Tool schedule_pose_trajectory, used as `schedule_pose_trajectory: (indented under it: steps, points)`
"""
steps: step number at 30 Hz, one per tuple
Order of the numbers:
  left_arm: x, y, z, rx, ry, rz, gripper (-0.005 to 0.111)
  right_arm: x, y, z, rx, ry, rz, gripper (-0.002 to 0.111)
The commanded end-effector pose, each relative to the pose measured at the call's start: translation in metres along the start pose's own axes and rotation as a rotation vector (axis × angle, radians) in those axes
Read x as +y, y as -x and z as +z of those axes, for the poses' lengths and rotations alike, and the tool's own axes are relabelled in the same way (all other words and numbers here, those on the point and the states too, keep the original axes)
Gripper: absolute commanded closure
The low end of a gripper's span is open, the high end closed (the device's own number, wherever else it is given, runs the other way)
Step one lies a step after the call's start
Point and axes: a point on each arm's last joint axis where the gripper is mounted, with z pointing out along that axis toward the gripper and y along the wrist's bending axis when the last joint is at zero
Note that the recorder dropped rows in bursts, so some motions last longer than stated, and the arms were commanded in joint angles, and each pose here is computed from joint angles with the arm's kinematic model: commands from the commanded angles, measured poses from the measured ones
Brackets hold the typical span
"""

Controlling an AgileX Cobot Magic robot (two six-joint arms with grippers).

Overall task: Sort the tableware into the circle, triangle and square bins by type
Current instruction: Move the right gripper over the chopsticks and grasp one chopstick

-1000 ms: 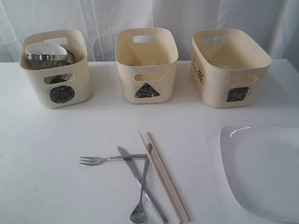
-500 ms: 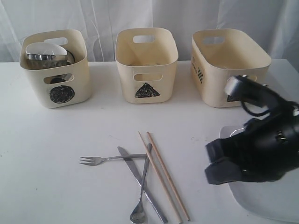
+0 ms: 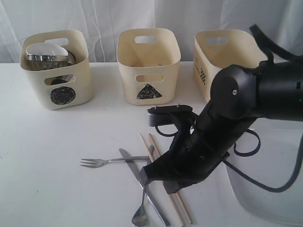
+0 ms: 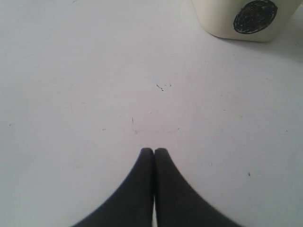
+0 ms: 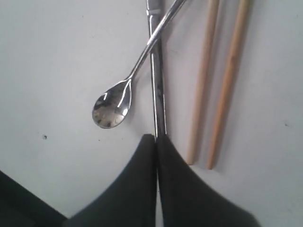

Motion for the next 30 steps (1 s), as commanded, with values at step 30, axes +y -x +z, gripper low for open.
schedule_pose_trajectory:
  steps: [30]
  points:
    - [0.000, -0.002, 0.000, 0.010, -0.004, -0.008, 0.107, -0.016, 0.011, 0.040, 0.032, -0.073, -0.318, 0.072]
